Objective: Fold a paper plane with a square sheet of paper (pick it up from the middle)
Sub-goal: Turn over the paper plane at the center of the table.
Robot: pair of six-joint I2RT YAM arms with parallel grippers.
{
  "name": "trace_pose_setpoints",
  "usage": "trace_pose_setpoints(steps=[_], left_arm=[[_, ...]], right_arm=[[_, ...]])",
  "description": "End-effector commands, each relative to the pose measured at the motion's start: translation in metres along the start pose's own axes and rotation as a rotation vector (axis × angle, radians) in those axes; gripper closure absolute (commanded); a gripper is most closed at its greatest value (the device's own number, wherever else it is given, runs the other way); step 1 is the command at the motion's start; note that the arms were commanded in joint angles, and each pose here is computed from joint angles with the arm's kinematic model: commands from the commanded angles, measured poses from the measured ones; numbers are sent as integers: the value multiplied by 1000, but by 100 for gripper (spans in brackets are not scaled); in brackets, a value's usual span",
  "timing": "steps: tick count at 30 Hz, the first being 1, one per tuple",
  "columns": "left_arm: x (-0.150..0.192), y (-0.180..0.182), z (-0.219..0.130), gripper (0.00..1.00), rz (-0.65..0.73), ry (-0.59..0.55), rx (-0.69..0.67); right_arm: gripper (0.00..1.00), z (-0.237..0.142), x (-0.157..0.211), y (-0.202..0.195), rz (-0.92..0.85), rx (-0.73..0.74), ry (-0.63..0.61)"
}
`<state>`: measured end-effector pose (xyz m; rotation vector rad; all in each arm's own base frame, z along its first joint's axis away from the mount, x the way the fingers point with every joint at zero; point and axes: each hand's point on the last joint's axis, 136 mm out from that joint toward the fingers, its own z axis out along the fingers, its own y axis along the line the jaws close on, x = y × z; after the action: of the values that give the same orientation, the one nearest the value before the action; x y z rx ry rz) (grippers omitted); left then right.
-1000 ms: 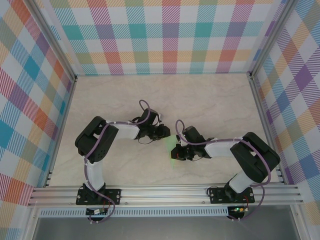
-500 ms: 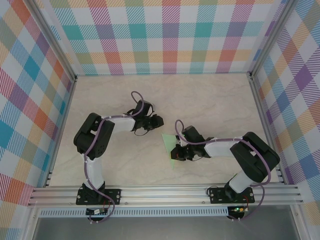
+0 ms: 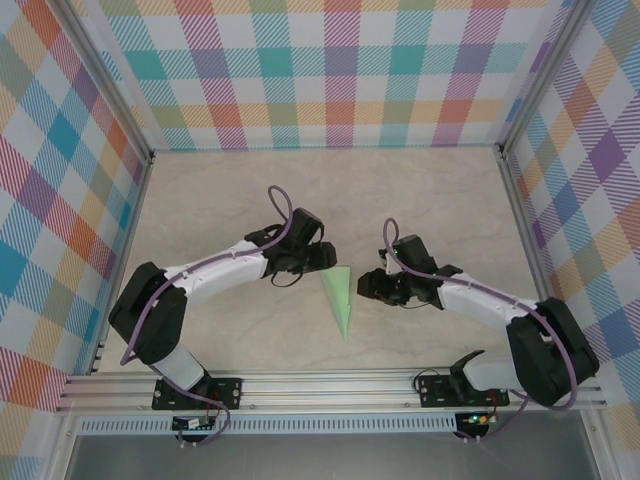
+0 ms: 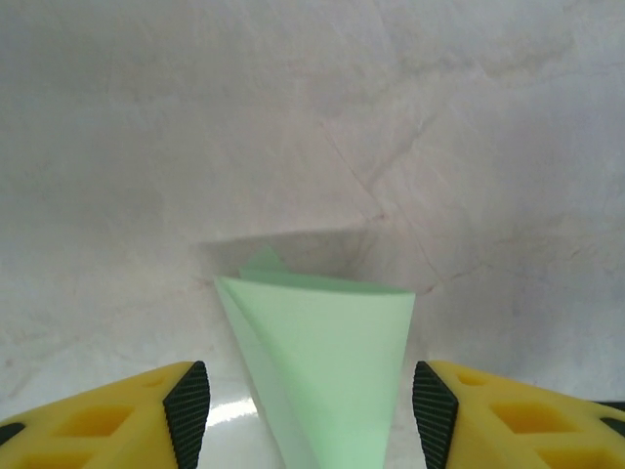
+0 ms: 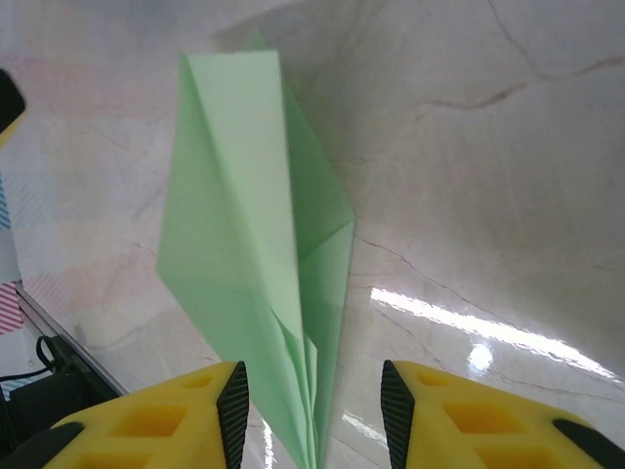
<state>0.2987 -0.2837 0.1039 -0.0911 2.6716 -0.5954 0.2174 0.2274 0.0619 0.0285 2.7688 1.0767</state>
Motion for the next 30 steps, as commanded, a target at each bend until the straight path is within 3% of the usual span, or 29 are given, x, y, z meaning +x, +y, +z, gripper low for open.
trace_pose_setpoints(steps=[1,13,21,27,30], left_arm=[[21,26,2,40,-31,30,-158],[36,23,21,41,-42,84,-146],[34,33,13,42,-58,49,-182],[27,41,-2,42,-77,-10,-203],[24,44,-9,42,-86,-35,-213]], right_arm=[[57,8,2,15,-18,-77,59],[53,40,16,23,-38,-127,172],[64,52,28,29,-66,-129,220],[66,59,39,30,-120,-55,238],[76,64,42,23,-148,41,243]])
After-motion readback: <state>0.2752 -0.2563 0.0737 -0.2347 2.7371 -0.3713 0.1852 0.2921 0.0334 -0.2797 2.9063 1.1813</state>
